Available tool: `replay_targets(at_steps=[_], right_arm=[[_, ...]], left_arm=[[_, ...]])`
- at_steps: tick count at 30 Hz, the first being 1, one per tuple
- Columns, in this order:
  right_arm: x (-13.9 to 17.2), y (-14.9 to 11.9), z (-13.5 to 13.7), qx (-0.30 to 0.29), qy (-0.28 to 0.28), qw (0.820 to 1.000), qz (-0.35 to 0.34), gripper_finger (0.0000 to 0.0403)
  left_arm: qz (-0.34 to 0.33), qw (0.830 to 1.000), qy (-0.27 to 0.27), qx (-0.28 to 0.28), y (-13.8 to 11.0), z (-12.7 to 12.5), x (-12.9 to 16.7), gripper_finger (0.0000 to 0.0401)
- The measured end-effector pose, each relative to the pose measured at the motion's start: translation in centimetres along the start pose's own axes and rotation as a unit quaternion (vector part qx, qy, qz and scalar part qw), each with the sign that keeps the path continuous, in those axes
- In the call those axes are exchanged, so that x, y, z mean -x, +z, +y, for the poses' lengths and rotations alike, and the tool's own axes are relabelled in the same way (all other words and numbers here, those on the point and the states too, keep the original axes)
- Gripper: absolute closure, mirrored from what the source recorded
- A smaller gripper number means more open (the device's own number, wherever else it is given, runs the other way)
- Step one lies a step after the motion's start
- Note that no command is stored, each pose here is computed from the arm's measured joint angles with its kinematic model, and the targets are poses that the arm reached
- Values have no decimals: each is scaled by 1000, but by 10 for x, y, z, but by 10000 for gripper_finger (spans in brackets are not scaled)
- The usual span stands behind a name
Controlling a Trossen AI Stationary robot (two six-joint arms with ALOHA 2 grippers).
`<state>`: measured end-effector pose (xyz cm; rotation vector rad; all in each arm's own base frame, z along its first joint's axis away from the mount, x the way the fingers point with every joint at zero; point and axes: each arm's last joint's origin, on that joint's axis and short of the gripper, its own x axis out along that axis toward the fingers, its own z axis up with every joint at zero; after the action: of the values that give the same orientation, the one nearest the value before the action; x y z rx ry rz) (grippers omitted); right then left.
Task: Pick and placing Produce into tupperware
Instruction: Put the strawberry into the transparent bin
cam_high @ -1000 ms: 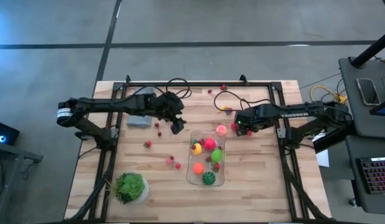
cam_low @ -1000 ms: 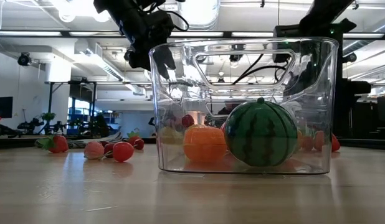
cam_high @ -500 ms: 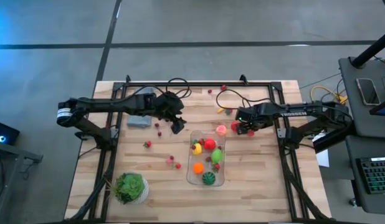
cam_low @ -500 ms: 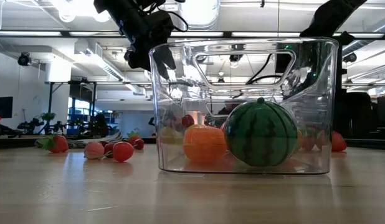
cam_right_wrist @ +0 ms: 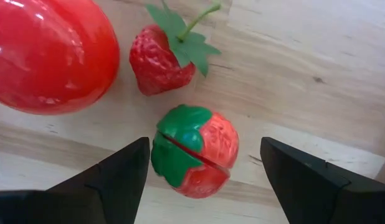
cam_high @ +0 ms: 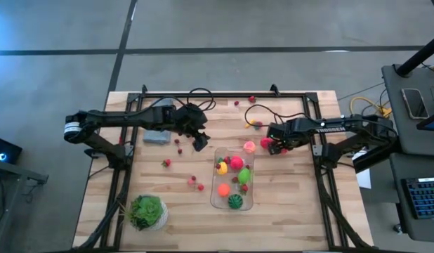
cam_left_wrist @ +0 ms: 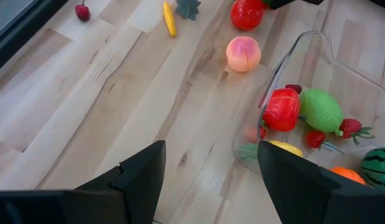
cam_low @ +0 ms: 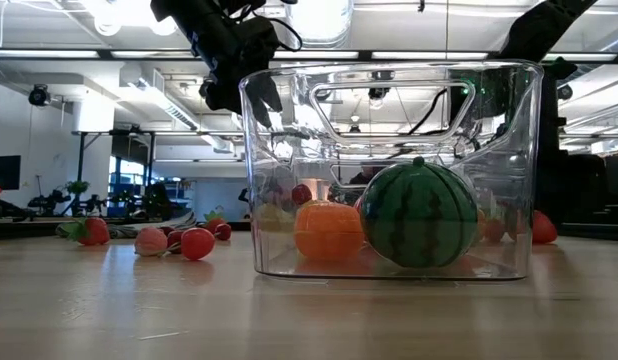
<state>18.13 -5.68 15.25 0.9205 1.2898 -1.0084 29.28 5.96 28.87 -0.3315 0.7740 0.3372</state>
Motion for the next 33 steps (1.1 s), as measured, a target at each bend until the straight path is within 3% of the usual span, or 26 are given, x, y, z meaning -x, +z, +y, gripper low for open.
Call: replay_targets(at_steps=[5, 14, 21, 27, 33], right_arm=[[0, 0, 2, 19, 21, 1000, 10, 120], [0, 0, 3, 19, 22, 1000, 9, 195], [5, 2, 7, 20, 50, 998, 28, 210], [41, 2, 31, 51, 145, 988, 27, 207], [116, -11, 74, 95, 285, 954, -12, 207]], left_arm=[[0, 1000, 0, 0, 0, 0, 0, 162], [0, 1000, 0, 0, 0, 0, 0, 162], [0, 1000, 0, 0, 0, 0, 0, 162], [0, 1000, 0, -1, 0, 0, 0, 162], [2, 1000, 1, -3, 0, 0, 0, 162]])
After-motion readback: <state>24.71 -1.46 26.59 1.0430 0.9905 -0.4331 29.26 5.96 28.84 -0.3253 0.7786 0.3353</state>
